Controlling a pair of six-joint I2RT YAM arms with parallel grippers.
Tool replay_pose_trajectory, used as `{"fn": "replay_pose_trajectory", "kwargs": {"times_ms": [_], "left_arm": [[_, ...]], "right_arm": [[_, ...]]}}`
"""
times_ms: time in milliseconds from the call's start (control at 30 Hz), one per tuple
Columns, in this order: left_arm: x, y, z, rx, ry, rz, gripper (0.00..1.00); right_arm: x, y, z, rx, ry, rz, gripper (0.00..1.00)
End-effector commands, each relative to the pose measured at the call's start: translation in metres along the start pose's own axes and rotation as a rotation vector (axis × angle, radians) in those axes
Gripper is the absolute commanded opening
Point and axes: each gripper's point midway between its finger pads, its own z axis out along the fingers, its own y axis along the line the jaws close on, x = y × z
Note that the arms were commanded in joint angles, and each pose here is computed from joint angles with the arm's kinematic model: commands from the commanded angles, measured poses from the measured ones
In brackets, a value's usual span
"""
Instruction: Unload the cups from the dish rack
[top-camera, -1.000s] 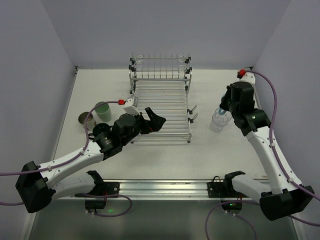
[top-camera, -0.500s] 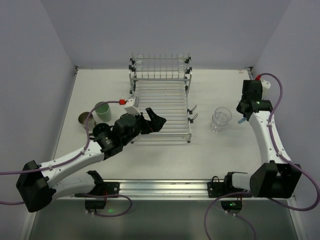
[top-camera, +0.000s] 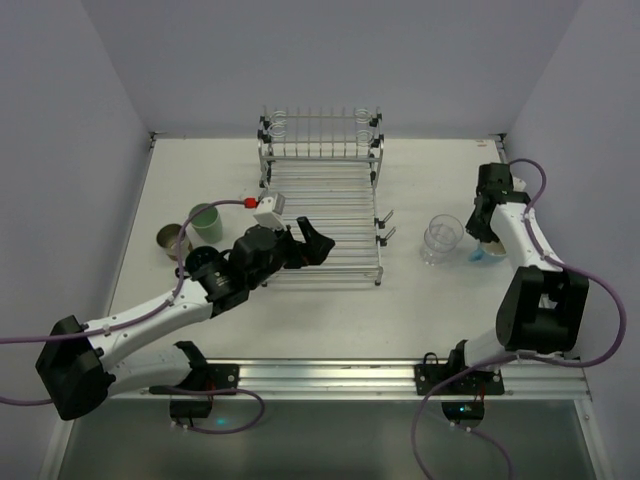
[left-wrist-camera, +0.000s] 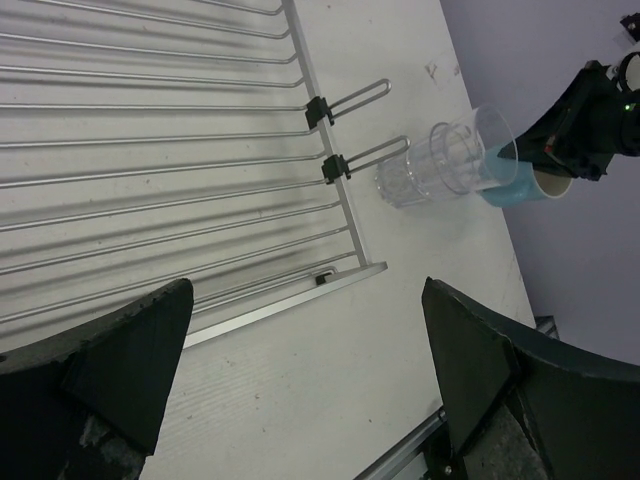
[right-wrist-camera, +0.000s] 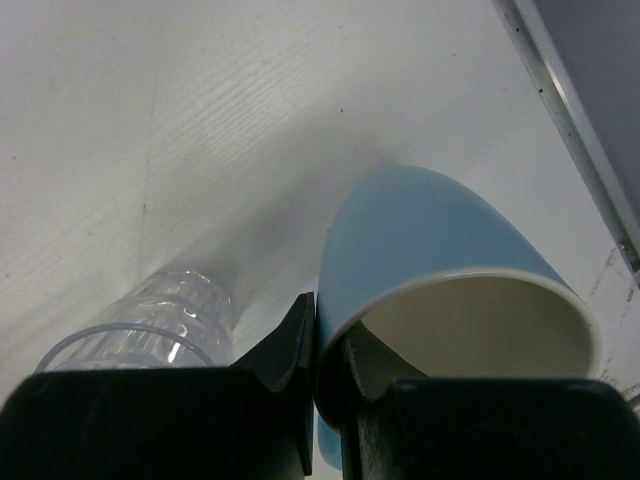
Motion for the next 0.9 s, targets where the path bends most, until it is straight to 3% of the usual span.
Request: {"fn": "replay_pose_trajectory", "kwargs": {"times_ms": [0,467,700,733,867], "left_arm": [[-0.019,-0.025,0.001,0.064,-0.034,0.063,1.0],[-0.025,-0.03,-0.007,0.083,-0.052,0.116,1.0],[-0.025,-0.031,-0.006,0.085,-0.047,0.125,1.0],[-0.024,-0.031,-0.006,0.086,-0.044,0.125,1.0],[-0.023,-0.032,-0.003,0.088,-0.038,0.14,1.0]], "right_arm": [[-0.005,0.009,0.009,-0.02,-0.008,0.015,0.0],[0.016,0.019,0.03,-0.045,0.075,-0.013,0.02],[0.016,0.019,0.028,-0.05,0.071,-0.009,0.33],[0.015,0.019,0.026,-0.053,0.063,-0.006,0.43],[0.011,0.016,0.018,-0.053,0.035,0.009,0.58]]}}
